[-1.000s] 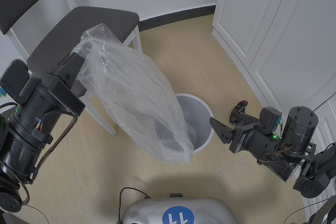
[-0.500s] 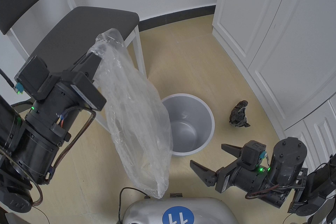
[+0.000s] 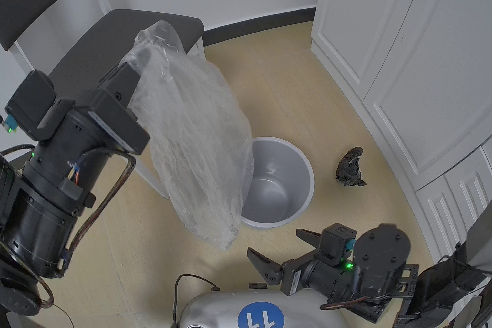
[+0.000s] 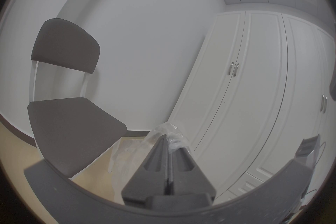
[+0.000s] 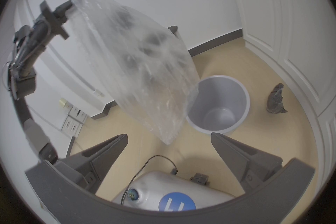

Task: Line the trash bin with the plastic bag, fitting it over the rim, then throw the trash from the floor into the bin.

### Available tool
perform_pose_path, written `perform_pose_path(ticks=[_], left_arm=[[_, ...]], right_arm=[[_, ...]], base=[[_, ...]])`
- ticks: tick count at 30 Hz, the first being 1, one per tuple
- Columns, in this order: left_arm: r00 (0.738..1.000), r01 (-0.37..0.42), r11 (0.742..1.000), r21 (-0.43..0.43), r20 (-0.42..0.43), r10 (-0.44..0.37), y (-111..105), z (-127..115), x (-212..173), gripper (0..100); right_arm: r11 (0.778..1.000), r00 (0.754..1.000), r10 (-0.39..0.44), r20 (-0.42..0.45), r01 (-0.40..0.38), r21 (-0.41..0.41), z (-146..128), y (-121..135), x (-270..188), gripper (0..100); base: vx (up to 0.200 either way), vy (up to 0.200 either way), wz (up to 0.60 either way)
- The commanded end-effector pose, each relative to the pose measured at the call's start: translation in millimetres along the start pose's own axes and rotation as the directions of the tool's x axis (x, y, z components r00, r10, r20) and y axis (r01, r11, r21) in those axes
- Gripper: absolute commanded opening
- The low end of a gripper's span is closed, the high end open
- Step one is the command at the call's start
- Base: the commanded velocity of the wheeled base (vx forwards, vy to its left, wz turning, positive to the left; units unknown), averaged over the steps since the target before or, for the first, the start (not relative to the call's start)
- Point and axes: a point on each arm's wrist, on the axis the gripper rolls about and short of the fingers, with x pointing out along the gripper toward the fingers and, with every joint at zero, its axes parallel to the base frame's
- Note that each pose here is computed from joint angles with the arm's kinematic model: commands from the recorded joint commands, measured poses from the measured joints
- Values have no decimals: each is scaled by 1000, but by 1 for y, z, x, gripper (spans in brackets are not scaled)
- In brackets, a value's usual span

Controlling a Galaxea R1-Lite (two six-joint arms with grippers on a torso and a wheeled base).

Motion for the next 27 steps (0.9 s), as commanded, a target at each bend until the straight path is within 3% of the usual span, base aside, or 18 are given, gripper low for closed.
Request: perform_pose_path(ticks=[1,6,14,18,27], left_arm=[[999,21,999,-26,26,-21,-5,10,-6,0],[999,27,999,-36,41,-26,-6,16,-9,0],[998,56,998,-22,42,-55,-11,19,-13,0],[997,62,998,-26,45,-61,-12,21,-15,0],[997,62,998,-28,49,-61,-11,22,-15,0]], right_arm=[[999,999,-50,12,50,23,-3,2,21,100],[996,996,-81,42,79,38,0,4,28,100],[992,995,-93,19,91,86,-14,7,45,100],[983,995,-101,3,100,153,-24,10,60,100],[974,993,-121,-16,122,189,-40,10,81,100]], base=[[0,0,0],[0,0,0],[0,0,0],[0,0,0],[0,0,0]])
